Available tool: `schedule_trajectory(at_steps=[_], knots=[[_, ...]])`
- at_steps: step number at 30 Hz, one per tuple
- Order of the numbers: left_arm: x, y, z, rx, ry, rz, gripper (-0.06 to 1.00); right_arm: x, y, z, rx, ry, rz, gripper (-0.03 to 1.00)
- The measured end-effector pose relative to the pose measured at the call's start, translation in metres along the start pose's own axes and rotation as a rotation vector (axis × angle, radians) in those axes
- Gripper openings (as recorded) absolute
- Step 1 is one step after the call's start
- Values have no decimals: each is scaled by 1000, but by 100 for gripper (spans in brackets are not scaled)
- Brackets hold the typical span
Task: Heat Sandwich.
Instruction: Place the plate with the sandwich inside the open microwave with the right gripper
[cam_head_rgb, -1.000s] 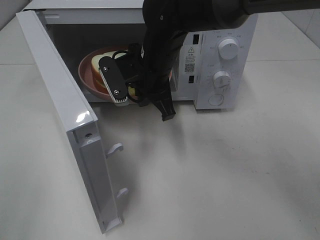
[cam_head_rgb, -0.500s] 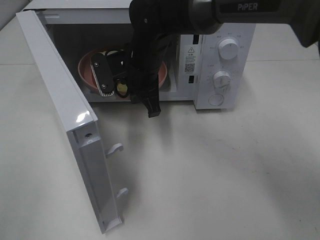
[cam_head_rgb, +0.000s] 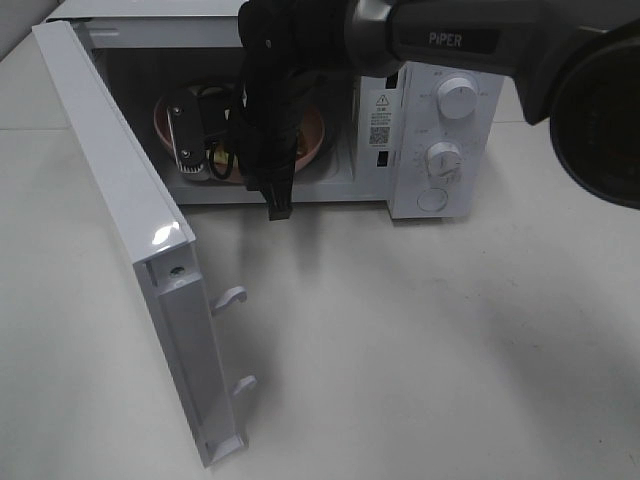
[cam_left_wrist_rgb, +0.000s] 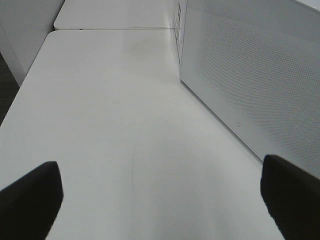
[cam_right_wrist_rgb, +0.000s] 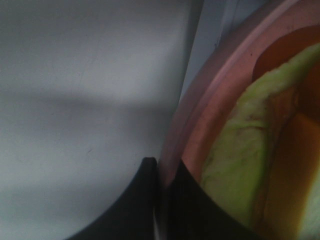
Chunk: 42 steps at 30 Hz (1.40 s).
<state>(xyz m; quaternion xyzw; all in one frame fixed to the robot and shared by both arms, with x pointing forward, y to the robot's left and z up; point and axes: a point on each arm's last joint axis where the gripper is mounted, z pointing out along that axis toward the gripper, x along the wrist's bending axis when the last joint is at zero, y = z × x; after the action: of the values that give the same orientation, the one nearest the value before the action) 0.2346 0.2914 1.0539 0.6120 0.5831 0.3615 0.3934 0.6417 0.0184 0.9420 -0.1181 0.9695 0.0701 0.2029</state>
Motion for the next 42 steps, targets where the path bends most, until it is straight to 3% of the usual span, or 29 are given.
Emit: schedule_trajectory(at_steps=[21,25,26,27,29,30,31,34,42], knots=[[0,0,0,0,0,0,99,-12,-9,15,2,-35,53,7],[0,0,0,0,0,0,99,-15,-8,14,-5,-57,100,23],[0,0,0,0,0,0,99,-15,-8,14,-5,-57,100,23],[0,0,0,0,0,0,99,-15,-9,14,-5,-61,126,34],[0,0,0,0,0,0,99,-15,-9,14,-5,-61,148,47],[0,0,0,0,0,0,99,-16,-9,13,-5,-62,171,61],[0,0,0,0,0,0,99,-16,-9,13,-5,-62,171,61],[0,0,0,0,0,0,99,-16,-9,12,-7,-63,211,78],[0,0,0,0,0,0,99,-16,-10,2,-10,-68,229,82]])
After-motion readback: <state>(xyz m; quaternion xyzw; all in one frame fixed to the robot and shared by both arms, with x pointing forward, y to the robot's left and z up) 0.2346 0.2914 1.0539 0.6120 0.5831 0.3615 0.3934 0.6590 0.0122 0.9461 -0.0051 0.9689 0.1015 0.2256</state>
